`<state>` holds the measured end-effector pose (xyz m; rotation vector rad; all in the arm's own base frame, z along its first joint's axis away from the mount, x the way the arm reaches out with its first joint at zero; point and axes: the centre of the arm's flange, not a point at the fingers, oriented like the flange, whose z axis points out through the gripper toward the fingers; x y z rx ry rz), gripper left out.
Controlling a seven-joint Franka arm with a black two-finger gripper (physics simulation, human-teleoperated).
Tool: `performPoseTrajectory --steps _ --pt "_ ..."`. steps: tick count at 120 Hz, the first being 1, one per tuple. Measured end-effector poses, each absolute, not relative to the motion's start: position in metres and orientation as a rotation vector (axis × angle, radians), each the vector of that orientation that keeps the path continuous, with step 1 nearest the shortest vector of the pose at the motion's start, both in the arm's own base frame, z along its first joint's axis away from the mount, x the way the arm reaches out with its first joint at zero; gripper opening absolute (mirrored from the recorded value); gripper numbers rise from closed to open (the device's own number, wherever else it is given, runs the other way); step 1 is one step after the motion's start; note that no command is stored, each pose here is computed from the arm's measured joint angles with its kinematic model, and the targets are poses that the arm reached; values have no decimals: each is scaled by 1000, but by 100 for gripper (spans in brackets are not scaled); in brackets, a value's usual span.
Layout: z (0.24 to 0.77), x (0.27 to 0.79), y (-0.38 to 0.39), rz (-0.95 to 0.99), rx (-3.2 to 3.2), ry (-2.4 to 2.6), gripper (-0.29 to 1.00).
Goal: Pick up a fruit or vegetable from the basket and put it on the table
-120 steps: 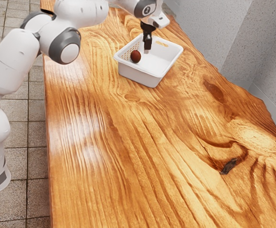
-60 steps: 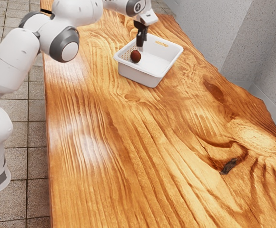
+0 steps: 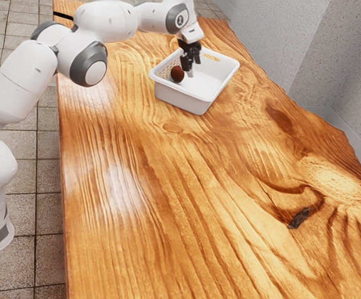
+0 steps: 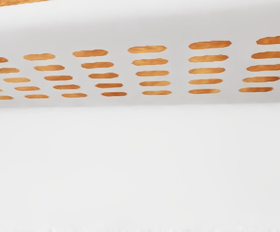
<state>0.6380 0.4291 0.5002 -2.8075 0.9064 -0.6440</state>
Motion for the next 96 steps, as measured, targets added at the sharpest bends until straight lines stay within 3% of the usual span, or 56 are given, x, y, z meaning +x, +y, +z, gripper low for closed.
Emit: performPoseTrajectory --steps 48,96 --pt "468 632 451 -631 -2774 1010 70" --pt "482 647 473 -690 -2581 986 70"
